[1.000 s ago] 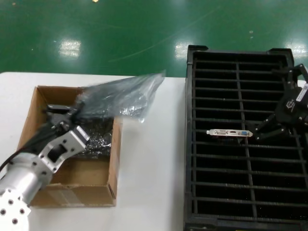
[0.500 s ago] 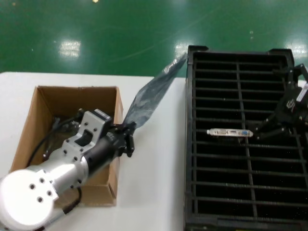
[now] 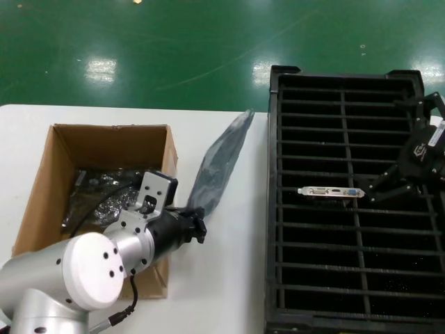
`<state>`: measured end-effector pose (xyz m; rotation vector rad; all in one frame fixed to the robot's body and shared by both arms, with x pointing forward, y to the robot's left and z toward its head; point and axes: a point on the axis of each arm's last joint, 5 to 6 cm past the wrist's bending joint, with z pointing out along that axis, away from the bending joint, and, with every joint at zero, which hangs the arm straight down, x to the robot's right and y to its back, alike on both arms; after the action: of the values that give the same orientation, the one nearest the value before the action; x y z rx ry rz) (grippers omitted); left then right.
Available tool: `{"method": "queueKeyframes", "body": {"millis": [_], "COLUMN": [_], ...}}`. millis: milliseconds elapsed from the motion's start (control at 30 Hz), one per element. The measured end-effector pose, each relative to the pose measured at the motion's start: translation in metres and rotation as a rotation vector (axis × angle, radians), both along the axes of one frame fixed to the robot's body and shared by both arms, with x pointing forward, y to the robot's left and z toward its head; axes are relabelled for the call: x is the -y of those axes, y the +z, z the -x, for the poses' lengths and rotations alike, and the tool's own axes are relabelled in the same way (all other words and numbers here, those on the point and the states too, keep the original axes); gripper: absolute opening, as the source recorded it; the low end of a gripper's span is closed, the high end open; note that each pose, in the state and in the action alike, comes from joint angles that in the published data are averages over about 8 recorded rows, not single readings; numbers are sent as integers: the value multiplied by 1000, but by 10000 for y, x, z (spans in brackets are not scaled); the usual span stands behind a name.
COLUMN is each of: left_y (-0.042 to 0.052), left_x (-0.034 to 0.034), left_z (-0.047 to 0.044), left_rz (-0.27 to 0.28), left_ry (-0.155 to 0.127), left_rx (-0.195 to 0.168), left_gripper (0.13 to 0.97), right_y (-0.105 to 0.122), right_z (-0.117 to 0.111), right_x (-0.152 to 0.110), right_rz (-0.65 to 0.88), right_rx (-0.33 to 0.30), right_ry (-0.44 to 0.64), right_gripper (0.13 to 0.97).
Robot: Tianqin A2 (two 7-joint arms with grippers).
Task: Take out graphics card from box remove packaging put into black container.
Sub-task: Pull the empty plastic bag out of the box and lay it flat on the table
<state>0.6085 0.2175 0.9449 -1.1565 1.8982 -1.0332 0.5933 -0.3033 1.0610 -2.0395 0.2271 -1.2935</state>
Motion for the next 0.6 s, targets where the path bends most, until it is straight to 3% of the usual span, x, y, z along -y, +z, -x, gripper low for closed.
{"method": "queueKeyframes", "body": {"millis": [133,267,433,600], "left_y": [-16,-6,70,208], "left_x": [-24,-20,21,38], "left_z": [-75,-123,-119,-34], "left_rz": [1,0,4,8], "left_ry": [27,34,18,-10], "left_rx": [-16,-18,3,43], "left_gripper": [169,217,265,306], "right_y": [0,0,0,0], "right_z": [0,0,0,0], "right_x": [0,0,0,0], "right_rz": [0,0,0,0], "right_rx": [0,0,0,0], "right_ry": [0,0,0,0], "right_gripper": [966,966,966,966]}}
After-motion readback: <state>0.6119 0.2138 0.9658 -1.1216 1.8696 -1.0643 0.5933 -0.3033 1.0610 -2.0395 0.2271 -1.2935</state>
